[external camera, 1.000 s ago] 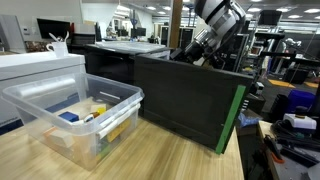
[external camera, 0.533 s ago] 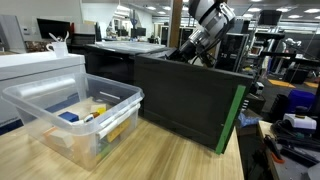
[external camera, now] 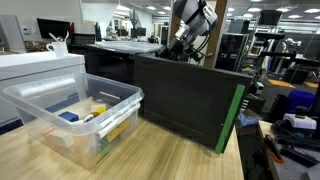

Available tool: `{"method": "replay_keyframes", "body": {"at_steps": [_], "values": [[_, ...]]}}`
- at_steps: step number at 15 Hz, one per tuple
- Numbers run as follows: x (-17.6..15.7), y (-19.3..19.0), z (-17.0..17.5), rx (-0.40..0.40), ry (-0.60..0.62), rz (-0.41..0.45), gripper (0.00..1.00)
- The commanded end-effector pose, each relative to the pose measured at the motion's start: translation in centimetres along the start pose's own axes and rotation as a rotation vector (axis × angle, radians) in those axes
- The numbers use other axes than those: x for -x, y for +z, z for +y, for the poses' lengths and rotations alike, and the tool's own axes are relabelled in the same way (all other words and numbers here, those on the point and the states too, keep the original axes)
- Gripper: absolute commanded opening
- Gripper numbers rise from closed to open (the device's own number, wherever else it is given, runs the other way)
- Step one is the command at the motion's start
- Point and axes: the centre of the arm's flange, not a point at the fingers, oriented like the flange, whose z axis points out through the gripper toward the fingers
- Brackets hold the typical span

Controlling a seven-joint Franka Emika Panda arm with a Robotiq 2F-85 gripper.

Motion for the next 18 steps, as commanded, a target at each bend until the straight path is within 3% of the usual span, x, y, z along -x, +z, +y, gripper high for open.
{"method": "replay_keyframes", "body": {"at_steps": [1,7,13,18], "values": [[-0.4,-0.1,0.1,0.015,-0.023,-0.015,1.0],[-0.2,0.1,0.1,0.007,-0.026,-0.019,1.0],[2.7,2.5,-0.2,-0.005,-0.039,-0.056,1.0],[3.5,3.3,0.2,0.053,-0.059,-0.065,1.0]]}}
